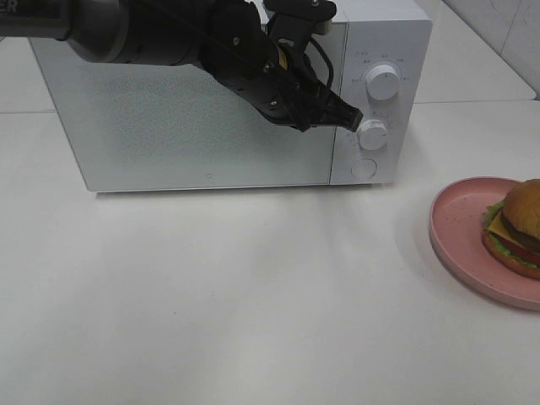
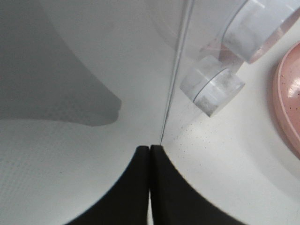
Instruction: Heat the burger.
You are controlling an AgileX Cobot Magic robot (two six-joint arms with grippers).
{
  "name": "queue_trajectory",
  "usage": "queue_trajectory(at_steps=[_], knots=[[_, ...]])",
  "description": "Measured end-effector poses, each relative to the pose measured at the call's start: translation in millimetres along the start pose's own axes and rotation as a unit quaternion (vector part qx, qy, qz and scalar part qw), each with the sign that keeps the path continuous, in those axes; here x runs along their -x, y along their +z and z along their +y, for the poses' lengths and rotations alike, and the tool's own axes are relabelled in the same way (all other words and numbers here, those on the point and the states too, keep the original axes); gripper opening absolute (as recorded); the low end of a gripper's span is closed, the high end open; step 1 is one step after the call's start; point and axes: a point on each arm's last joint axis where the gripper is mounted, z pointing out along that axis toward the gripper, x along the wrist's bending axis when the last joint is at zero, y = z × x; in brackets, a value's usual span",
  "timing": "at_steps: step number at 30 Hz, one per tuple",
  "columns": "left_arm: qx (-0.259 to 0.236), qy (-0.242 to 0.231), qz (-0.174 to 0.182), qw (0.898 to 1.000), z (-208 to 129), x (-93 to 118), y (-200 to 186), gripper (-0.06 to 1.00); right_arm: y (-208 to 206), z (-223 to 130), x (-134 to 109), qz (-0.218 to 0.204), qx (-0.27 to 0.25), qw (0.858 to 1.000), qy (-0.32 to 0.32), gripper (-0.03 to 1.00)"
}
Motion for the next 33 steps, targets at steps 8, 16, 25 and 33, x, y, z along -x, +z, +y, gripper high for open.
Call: queue_trajectory(at_steps=[8, 16, 25, 33], knots=[[-0.022, 0.074, 0.017, 0.997, 12, 3, -27, 0.0, 0, 0, 0, 0.0, 0.0, 1.0, 0.0, 0.66], [-0.083, 0.091, 0.024, 0.992, 23, 10, -82, 0.0, 0, 0, 0, 0.0, 0.0, 1.0, 0.0, 0.66], [-0.208, 0.071, 0.022, 0.975, 10, 9, -121, 0.0, 0, 0, 0, 0.0, 0.0, 1.0, 0.0, 0.66], [-0.259, 0.047, 0.034, 0.964, 6, -8, -144, 0.0, 0, 0, 0, 0.0, 0.0, 1.0, 0.0, 0.66]])
